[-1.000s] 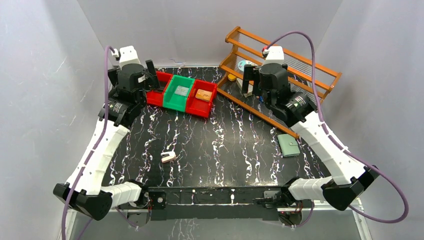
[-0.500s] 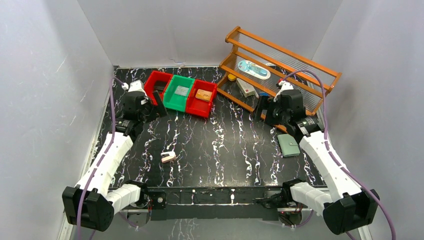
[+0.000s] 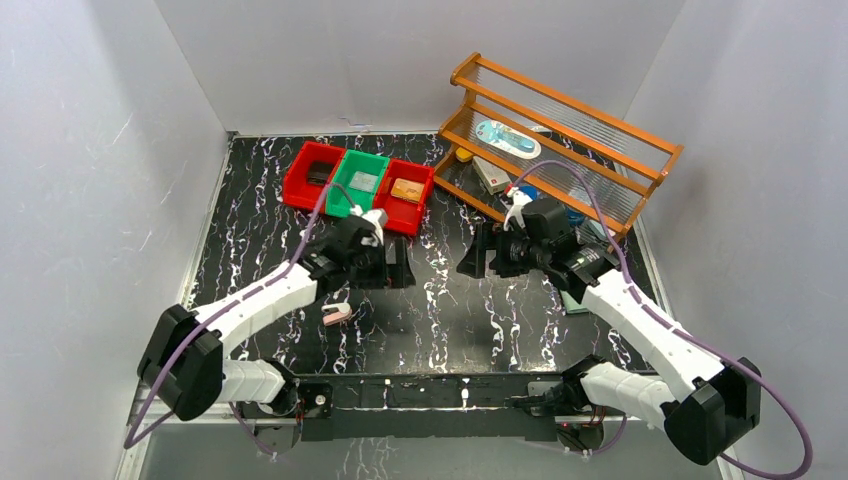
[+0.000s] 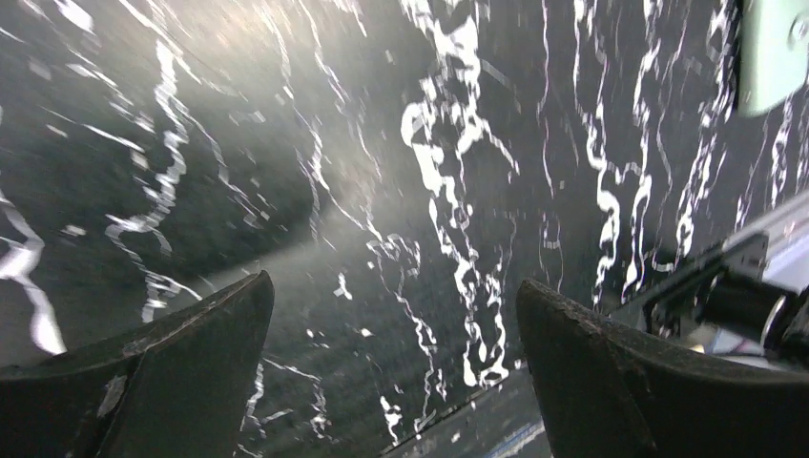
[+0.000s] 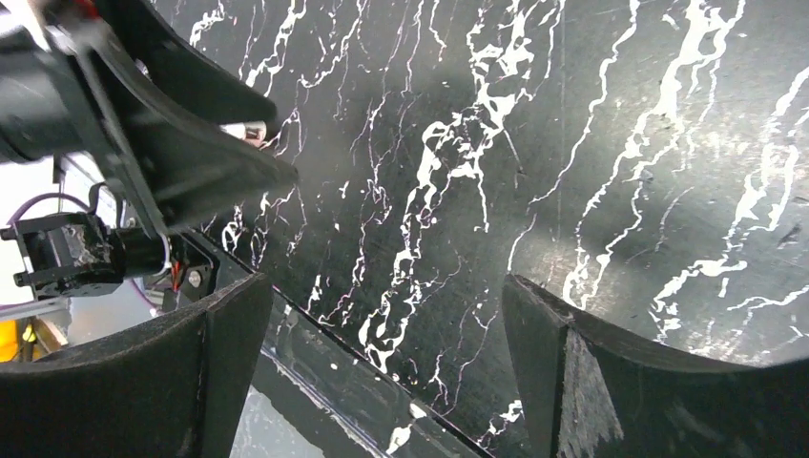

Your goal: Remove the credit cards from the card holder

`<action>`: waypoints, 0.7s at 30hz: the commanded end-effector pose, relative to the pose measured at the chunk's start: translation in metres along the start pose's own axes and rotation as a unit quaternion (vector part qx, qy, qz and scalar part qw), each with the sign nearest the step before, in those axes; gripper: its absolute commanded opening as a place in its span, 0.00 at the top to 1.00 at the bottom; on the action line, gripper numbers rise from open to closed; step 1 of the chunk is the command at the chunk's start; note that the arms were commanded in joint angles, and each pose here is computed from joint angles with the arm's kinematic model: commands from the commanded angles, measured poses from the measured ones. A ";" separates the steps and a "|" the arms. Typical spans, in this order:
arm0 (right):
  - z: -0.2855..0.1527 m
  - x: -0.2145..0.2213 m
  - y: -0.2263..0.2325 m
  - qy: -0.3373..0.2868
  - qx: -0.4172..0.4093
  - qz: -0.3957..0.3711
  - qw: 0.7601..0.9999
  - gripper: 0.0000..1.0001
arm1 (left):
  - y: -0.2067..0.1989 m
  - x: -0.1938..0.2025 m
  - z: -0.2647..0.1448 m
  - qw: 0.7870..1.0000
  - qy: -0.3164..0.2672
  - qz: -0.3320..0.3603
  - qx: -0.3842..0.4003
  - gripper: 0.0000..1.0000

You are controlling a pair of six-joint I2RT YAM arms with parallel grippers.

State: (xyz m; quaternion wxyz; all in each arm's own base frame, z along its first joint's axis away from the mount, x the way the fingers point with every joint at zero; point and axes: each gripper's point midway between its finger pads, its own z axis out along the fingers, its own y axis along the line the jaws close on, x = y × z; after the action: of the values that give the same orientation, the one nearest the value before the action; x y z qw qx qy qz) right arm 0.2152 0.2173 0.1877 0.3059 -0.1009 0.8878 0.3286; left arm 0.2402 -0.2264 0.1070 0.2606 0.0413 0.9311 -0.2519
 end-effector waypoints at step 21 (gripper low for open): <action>-0.003 0.013 -0.079 -0.034 0.248 0.116 0.961 0.02 | 0.138 0.071 0.002 0.947 0.021 -0.177 -0.268 0.02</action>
State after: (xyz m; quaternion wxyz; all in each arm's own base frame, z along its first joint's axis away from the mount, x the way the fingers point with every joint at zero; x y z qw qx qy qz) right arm 0.2178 0.2123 0.1481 0.2731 -0.0056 0.9196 0.2823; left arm 0.2112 -0.1719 0.0277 0.2134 -0.0920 0.9659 -0.1140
